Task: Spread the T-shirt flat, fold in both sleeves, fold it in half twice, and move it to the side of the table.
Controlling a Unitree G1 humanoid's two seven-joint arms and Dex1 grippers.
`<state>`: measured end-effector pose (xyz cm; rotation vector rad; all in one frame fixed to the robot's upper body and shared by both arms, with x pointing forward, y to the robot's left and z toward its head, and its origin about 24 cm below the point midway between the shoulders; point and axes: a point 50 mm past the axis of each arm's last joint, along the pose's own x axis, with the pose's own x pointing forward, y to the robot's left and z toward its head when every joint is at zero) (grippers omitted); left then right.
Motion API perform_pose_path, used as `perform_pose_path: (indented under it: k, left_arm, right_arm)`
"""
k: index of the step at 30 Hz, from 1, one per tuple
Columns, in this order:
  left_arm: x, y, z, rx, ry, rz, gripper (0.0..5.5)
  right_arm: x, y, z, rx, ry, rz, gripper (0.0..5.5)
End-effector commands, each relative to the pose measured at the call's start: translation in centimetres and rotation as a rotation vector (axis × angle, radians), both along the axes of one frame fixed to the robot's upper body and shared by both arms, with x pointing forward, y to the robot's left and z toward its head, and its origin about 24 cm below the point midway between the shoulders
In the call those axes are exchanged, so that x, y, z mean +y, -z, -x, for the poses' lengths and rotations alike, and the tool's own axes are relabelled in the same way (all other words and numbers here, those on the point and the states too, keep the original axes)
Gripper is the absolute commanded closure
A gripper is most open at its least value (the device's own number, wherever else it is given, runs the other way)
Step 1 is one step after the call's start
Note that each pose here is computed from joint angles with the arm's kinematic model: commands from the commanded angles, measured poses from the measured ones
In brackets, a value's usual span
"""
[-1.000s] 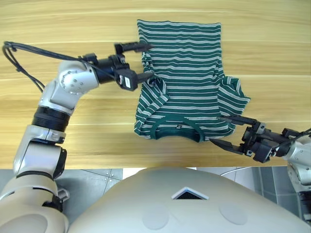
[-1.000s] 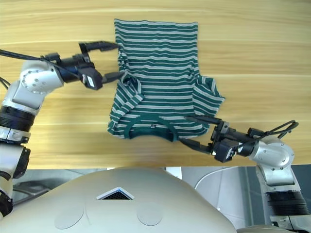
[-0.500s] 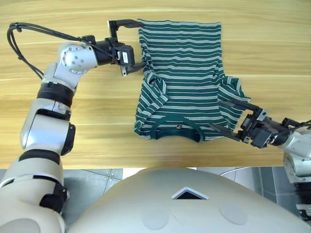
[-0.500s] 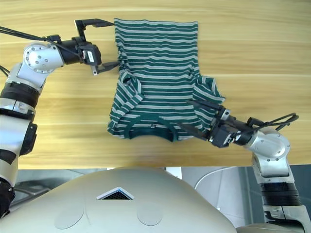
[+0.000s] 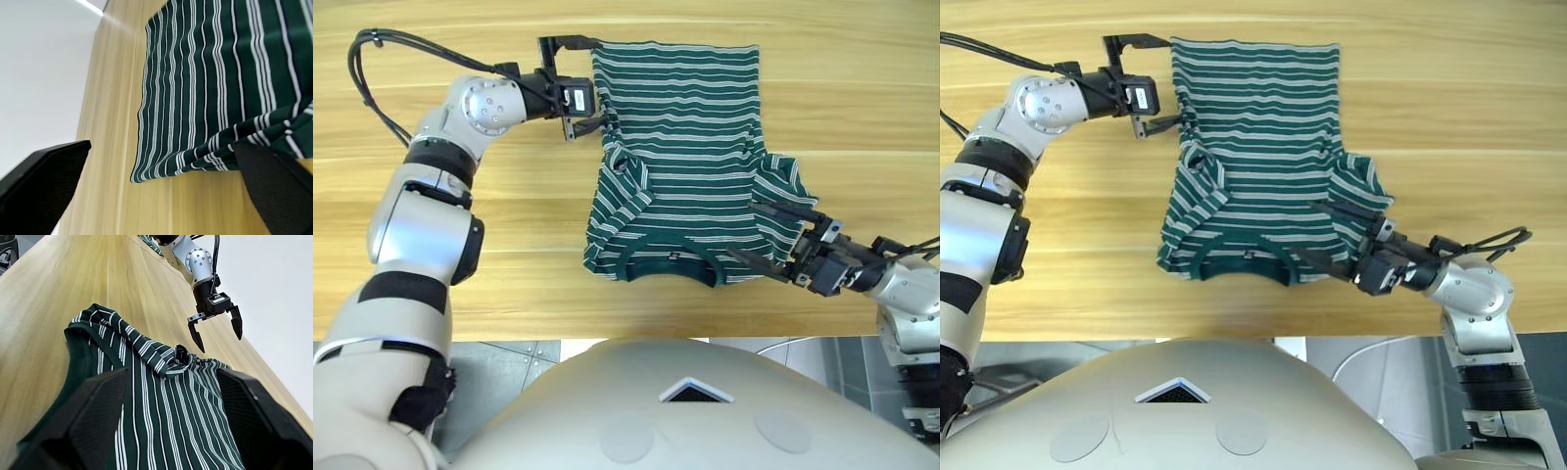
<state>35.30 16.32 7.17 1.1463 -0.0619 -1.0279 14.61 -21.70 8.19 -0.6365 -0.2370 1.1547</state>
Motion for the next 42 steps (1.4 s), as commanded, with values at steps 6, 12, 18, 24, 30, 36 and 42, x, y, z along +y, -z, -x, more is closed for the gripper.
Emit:
perform_pose_path:
  k: [6, 12, 18, 24, 30, 36, 42]
  left_arm:
    - [-0.8, 1.0, -0.2, 0.036, -0.013, -0.059, 0.12]
    - [-1.0, 2.1, 0.2, 0.067, -0.012, -0.099, 0.12]
    - [-0.9, 3.2, 0.7, 0.094, -0.003, -0.154, 0.12]
    - [0.0, 4.4, 1.3, 0.112, 0.018, -0.268, 0.12]
    - [1.5, 4.8, 1.7, 0.102, 0.034, -0.369, 0.12]
    - [2.1, 3.8, 1.3, 0.056, 0.031, -0.355, 0.12]
    - [2.1, 3.5, 1.4, 0.036, 0.048, -0.347, 0.12]
  right_arm:
    - [0.2, 0.0, 0.0, 0.003, -0.001, -0.005, 2.19]
    - [0.4, 0.0, -0.1, 0.004, -0.002, -0.011, 2.19]
    - [0.6, 0.0, -0.2, 0.003, -0.007, -0.018, 2.19]
    - [0.7, 0.0, -0.3, 0.005, -0.006, -0.023, 2.19]
    - [0.7, 0.1, -0.5, 0.007, -0.008, -0.028, 2.19]
    - [0.5, 0.2, -0.8, 0.002, 0.017, -0.019, 2.19]
    - [0.2, 1.6, -2.1, 0.0, 0.103, 0.066, 2.19]
